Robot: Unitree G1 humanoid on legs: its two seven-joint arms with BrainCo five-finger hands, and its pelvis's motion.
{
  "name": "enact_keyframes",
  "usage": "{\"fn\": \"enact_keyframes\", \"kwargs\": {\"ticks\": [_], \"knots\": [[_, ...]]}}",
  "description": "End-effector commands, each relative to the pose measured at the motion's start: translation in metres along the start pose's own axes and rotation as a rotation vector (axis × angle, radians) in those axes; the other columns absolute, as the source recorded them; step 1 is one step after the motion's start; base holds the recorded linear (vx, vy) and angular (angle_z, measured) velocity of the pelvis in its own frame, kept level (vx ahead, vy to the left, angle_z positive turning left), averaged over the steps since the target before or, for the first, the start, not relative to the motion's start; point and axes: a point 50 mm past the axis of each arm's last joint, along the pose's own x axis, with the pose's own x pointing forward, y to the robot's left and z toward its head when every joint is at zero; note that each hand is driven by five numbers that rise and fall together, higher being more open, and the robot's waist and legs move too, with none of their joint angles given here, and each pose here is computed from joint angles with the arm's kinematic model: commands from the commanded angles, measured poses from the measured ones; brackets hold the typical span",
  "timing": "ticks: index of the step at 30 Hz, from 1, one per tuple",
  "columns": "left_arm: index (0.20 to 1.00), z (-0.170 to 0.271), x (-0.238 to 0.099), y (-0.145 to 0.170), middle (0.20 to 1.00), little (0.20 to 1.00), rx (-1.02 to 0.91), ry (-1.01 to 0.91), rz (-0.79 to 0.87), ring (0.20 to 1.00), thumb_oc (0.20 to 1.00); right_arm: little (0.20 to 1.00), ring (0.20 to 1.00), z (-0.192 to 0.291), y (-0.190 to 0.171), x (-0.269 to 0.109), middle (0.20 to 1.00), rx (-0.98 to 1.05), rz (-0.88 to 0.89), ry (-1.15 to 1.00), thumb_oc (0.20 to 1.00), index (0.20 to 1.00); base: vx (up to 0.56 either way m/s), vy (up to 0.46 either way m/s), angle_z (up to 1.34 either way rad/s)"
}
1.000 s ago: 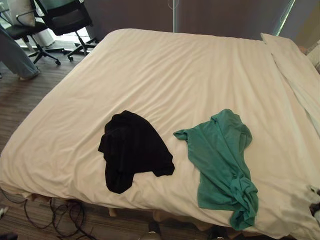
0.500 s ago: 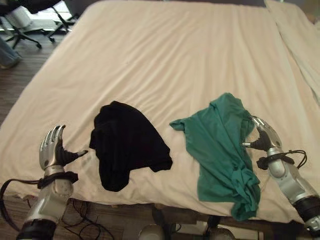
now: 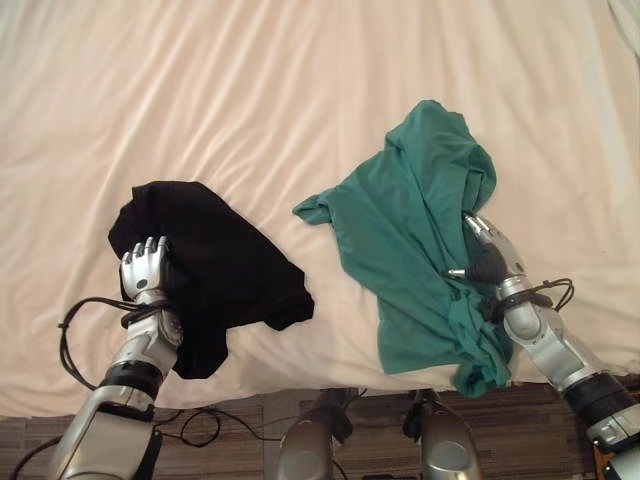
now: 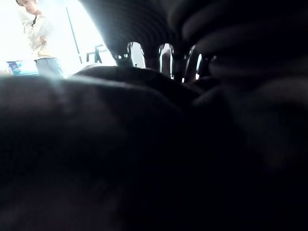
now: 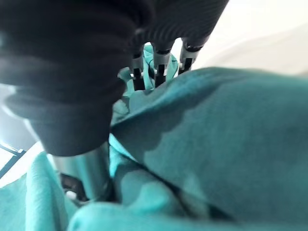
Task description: Tidy up the quilt and then pick up the clothes from the bed and put them into the laundry hamper.
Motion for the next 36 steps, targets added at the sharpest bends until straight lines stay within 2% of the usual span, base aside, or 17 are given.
{"fn": "enact_keyframes", "kwargs": {"ticks": [1, 5, 8, 10, 11, 13, 15, 16, 17, 18, 20, 25, 29, 30, 31, 32, 36], "knots": [[0.200, 0.012, -0.064, -0.092, 0.200, 0.200, 0.016, -0.048, -0.386, 0.200, 0.200, 1.000, 1.000, 0.044, -0.026, 0.021, 1.000, 0.047, -0.121, -0.227, 1.000, 1.000, 0.01, -0.026, 0.04], [0.200, 0.001, -0.098, -0.110, 0.200, 0.200, -0.128, 0.004, -0.446, 0.200, 0.200, 1.000, 1.000, 0.053, 0.001, 0.030, 1.000, 0.032, 0.000, -0.239, 1.000, 1.000, 0.02, -0.042, 0.10], [0.200, -0.004, -0.113, -0.114, 0.200, 0.200, -0.248, 0.042, -0.454, 0.200, 0.200, 1.000, 1.000, 0.035, 0.041, 0.027, 1.000, 0.032, 0.150, -0.107, 1.000, 1.000, 0.01, -0.042, 0.34], [0.200, 0.002, -0.118, -0.114, 0.200, 0.200, -0.390, 0.047, -0.458, 0.200, 0.200, 1.000, 1.000, -0.021, 0.090, 0.001, 1.000, 0.011, 0.327, 0.234, 1.000, 1.000, 0.01, -0.059, 0.40], [0.200, 0.001, -0.118, -0.113, 0.200, 0.200, -0.390, 0.049, -0.458, 0.200, 0.200, 1.000, 1.000, -0.021, 0.091, 0.002, 1.000, 0.013, 0.327, 0.233, 1.000, 1.000, 0.02, -0.030, 0.43], [0.200, 0.007, -0.118, -0.103, 0.200, 0.200, -0.565, 0.026, -0.468, 0.200, 0.200, 1.000, 1.000, -0.080, 0.113, -0.048, 1.000, -0.107, 0.493, 0.582, 1.000, 1.000, 0.04, 0.010, 0.48], [0.200, 0.006, -0.119, -0.096, 0.200, 0.200, -0.638, 0.017, -0.459, 0.200, 0.200, 1.000, 1.000, -0.096, 0.115, -0.068, 1.000, -0.142, 0.545, 0.685, 1.000, 1.000, 0.04, 0.056, 0.26], [0.200, 0.001, -0.123, -0.088, 0.200, 0.200, -0.739, 0.027, -0.466, 0.200, 0.200, 0.200, 0.200, -0.111, 0.118, -0.094, 0.200, -0.134, 0.594, 0.802, 0.200, 0.200, 0.04, 0.073, 0.21], [0.200, 0.000, -0.124, -0.087, 0.200, 0.200, -0.740, 0.029, -0.469, 0.200, 0.200, 0.200, 0.200, -0.111, 0.118, -0.095, 0.200, -0.133, 0.597, 0.802, 0.200, 0.200, 0.05, 0.081, 0.29], [0.200, -0.004, -0.126, -0.080, 0.200, 0.200, -0.845, 0.039, -0.467, 0.200, 0.200, 0.200, 0.200, -0.121, 0.120, -0.123, 0.200, -0.063, 0.617, 0.880, 0.200, 0.200, 0.03, 0.039, 0.30], [0.200, -0.009, -0.126, -0.072, 0.200, 0.200, -0.879, 0.029, -0.466, 0.200, 0.200, 0.200, 0.200, -0.126, 0.122, -0.151, 0.200, -0.001, 0.653, 0.911, 0.200, 0.200, 0.02, 0.037, 0.34], [0.200, -0.019, -0.125, -0.053, 0.200, 0.200, -0.960, 0.015, -0.426, 0.200, 0.200, 0.200, 0.200, -0.125, 0.116, -0.189, 0.200, 0.217, 0.630, 0.930, 0.200, 0.200, -0.03, 0.013, 0.39], [0.200, -0.018, -0.128, -0.049, 0.200, 0.200, -1.035, 0.010, -0.433, 0.200, 0.200, 0.200, 0.200, -0.096, 0.095, -0.184, 0.200, 0.700, 0.542, 0.762, 0.200, 0.200, -0.03, -0.090, 0.41], [0.200, -0.016, -0.133, -0.054, 0.200, 0.200, -1.069, 0.015, -0.453, 0.200, 0.200, 0.200, 0.200, -0.079, 0.097, -0.183, 0.200, 0.975, 0.531, 0.704, 0.200, 0.200, 0.00, -0.087, 0.69], [0.200, -0.016, -0.134, -0.054, 0.200, 0.200, -1.069, 0.015, -0.454, 0.200, 0.200, 0.200, 0.200, -0.079, 0.097, -0.184, 0.200, 0.975, 0.531, 0.705, 0.200, 0.200, -0.02, -0.217, 0.72], [0.200, -0.015, -0.143, -0.064, 0.200, 0.200, -1.150, 0.050, -0.478, 0.200, 0.200, 0.200, 0.200, -0.045, 0.112, -0.177, 0.200, 1.401, 0.578, 0.612, 0.200, 0.200, 0.01, -0.171, 0.58], [0.200, -0.010, -0.154, -0.076, 0.200, 0.200, -1.304, 0.148, -0.413, 0.200, 0.200, 0.200, 0.200, -0.026, 0.124, -0.152, 0.200, 1.416, 0.496, 0.544, 0.200, 0.200, -0.05, -0.142, 0.65]]}}
